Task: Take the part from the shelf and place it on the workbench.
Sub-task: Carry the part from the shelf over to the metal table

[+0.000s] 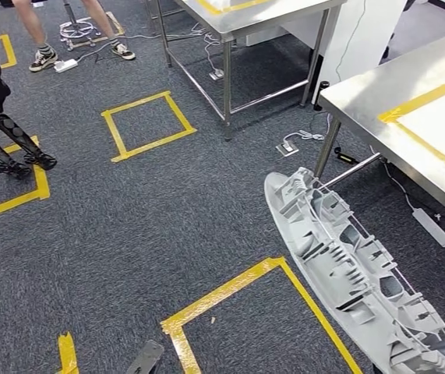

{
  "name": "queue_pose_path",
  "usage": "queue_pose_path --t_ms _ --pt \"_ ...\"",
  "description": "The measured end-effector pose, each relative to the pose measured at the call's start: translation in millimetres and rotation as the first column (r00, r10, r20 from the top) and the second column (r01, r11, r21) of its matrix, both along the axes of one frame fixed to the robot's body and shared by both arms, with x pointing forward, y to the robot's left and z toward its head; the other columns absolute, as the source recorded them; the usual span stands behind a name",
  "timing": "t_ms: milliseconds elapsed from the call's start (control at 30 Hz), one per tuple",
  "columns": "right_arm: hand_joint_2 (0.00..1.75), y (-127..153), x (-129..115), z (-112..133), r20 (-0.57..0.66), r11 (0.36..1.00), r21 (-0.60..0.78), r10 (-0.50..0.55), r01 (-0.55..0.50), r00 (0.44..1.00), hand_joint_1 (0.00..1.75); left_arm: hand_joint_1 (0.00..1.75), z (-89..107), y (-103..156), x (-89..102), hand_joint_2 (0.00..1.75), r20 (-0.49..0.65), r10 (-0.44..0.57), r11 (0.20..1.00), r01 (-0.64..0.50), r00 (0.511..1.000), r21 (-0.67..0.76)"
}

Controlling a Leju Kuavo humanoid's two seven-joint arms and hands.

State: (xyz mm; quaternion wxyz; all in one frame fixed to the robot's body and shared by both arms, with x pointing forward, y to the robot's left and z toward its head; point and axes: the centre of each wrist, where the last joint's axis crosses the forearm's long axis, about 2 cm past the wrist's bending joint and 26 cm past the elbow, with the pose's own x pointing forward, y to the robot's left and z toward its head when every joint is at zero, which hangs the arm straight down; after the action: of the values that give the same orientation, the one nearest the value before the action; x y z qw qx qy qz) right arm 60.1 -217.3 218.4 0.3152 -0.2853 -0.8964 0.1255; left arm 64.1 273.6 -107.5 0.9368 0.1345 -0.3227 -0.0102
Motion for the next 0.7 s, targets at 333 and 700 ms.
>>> queue_pose_path --t_ms 333,700 --pt "1.75 1.4 0.5 0.4 0.0 1.0 0.012 0.012 -0.012 1.0 1.75 0.0 -0.1 1.2 -0.3 0.0 0.0 0.002 1.0 -0.002 1.0 0.001" --pt "1.75 1.4 0.8 0.5 -0.001 1.0 0.013 0.016 -0.016 1.0 1.75 0.0 0.0 0.9 0.3 0.0 0.001 0.002 1.0 -0.002 1.0 0.001"
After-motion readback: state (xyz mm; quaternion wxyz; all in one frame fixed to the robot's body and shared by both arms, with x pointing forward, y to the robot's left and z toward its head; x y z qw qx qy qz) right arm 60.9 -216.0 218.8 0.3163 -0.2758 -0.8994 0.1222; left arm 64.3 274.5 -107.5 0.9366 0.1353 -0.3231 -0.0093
